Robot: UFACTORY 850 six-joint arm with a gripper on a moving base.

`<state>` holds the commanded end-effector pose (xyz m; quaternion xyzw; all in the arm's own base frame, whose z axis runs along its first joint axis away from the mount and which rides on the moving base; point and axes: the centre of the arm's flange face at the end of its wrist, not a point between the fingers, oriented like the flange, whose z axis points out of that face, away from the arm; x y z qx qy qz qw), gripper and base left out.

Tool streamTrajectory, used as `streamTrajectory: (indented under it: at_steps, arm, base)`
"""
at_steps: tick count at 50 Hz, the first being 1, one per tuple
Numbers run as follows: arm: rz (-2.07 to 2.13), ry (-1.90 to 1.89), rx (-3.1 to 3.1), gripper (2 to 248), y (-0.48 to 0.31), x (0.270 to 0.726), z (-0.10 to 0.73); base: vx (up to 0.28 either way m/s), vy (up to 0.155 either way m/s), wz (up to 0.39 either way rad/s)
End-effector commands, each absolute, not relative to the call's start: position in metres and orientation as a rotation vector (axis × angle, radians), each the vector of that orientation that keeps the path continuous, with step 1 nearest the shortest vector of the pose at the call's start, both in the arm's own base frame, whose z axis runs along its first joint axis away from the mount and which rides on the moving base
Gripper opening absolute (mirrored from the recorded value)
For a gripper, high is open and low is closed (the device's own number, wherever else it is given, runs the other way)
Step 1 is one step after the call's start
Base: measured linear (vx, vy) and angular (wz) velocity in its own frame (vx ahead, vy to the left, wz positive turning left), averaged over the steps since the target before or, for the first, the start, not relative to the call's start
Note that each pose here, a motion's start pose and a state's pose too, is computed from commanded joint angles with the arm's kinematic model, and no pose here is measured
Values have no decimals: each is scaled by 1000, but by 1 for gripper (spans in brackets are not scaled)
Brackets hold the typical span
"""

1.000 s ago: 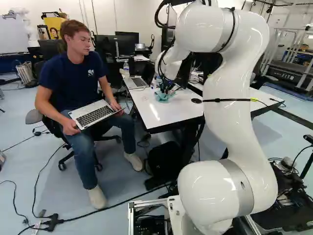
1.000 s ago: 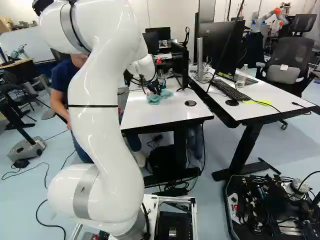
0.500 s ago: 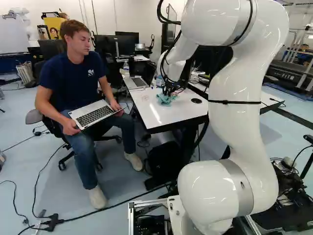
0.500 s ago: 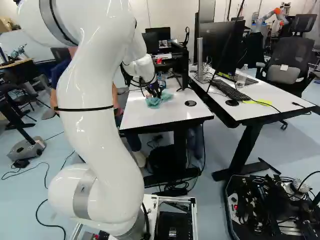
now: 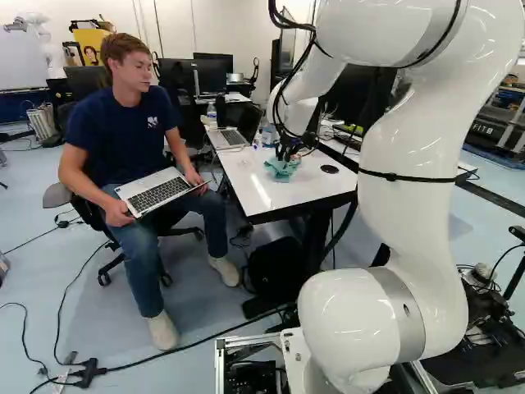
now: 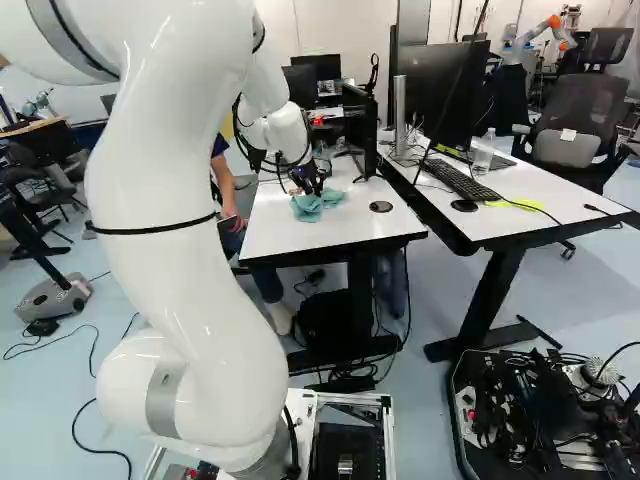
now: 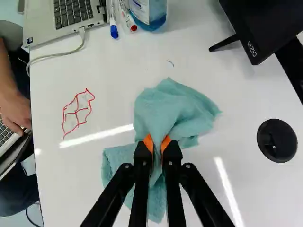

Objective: Clean the table with the green towel

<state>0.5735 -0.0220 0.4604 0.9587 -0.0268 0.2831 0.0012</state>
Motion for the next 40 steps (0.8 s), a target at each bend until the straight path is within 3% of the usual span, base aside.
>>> streamTrajectory:
  at_steps: [40]
  arm:
    - [878,-103,3008,39,-27,524,469]
  base:
    - [0,0,0]
